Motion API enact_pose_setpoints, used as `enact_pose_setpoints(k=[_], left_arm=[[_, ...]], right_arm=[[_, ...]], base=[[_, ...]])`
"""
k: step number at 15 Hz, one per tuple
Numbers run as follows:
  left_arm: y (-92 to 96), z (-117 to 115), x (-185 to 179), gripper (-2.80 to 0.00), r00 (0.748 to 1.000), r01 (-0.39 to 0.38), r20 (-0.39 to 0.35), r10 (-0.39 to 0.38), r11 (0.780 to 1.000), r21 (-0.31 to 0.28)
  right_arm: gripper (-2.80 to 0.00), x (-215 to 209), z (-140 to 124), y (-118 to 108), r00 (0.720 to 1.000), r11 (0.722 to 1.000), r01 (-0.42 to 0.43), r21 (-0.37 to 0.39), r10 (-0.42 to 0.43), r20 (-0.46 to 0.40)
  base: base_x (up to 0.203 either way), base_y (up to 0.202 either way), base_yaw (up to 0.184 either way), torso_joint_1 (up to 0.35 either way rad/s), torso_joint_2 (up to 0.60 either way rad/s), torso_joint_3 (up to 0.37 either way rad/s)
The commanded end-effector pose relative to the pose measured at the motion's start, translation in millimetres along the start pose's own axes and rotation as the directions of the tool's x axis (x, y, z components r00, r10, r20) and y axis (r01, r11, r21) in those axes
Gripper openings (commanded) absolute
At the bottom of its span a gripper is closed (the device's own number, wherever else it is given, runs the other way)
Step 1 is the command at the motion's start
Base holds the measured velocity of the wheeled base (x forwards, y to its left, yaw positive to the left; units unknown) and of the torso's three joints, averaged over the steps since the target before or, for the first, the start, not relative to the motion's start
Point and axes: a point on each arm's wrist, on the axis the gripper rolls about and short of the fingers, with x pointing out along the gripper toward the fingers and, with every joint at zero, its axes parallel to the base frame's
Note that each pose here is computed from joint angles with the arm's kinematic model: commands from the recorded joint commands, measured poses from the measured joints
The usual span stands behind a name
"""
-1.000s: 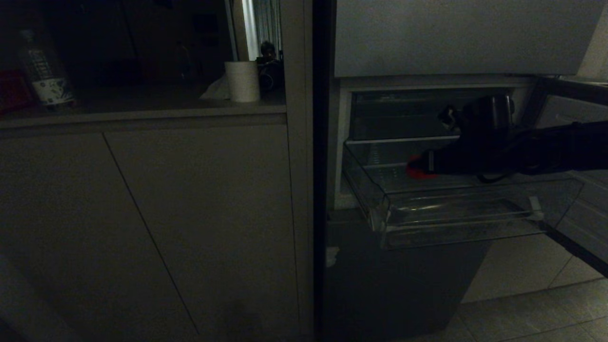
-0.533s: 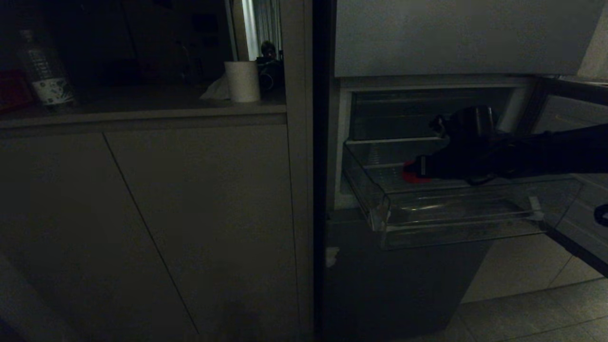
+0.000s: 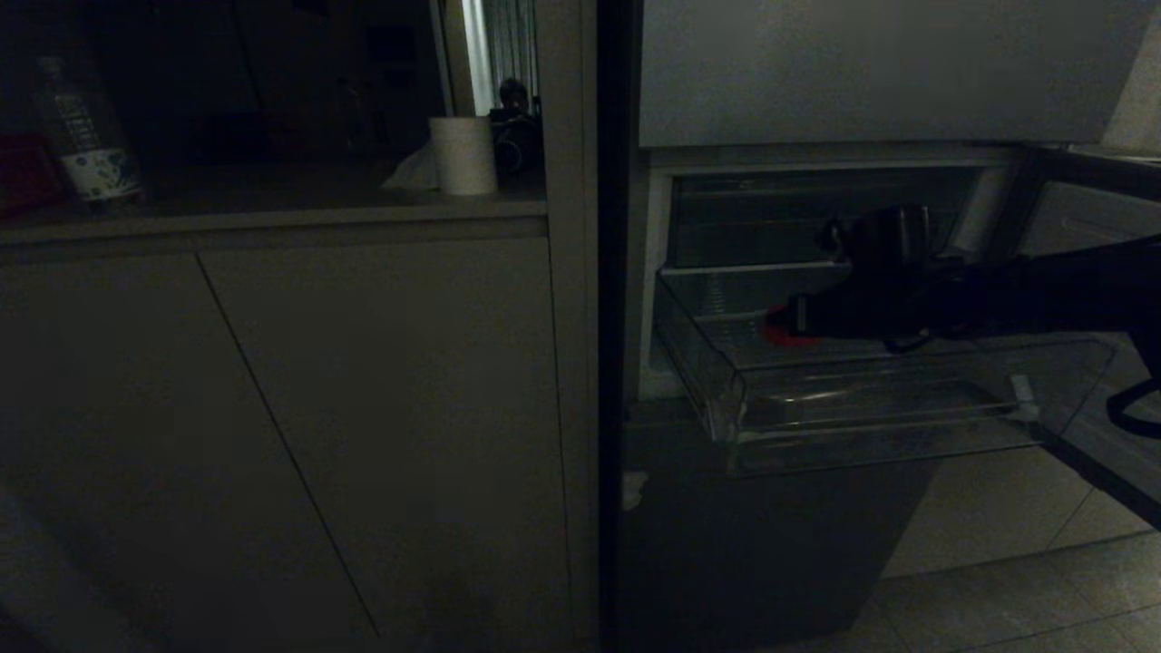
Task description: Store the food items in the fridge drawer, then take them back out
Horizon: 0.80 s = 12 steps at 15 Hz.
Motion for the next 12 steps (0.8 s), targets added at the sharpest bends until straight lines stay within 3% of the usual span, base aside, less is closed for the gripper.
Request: enact_pose_setpoints(k=[1, 7, 12], left_arm=[[0.0, 0, 0, -2.80, 1.000, -0.001, -0.002, 0.001, 1.000, 0.000], [0.0, 0, 0, -2.80, 1.000, -0.001, -0.002, 0.001, 1.000, 0.000], [0.0, 0, 0, -2.80, 1.000, -0.001, -0.002, 0.001, 1.000, 0.000]], right_arm=[[-2.80, -9, 9, -3, 1.000, 1.000, 0.006, 0.002, -0.006, 0.027], [-2.80, 15, -8, -13, 0.999, 1.000, 0.024, 0.011, -0.024, -0.021], [-2.80, 15, 3, -15, 0.998, 0.999, 0.031, 0.015, -0.030, -0.050]], base=[[0.000, 0.000, 0.000, 0.000, 0.00, 0.000], [0.000, 0.000, 0.000, 0.000, 0.00, 0.000], [0.000, 0.000, 0.000, 0.000, 0.00, 0.000]])
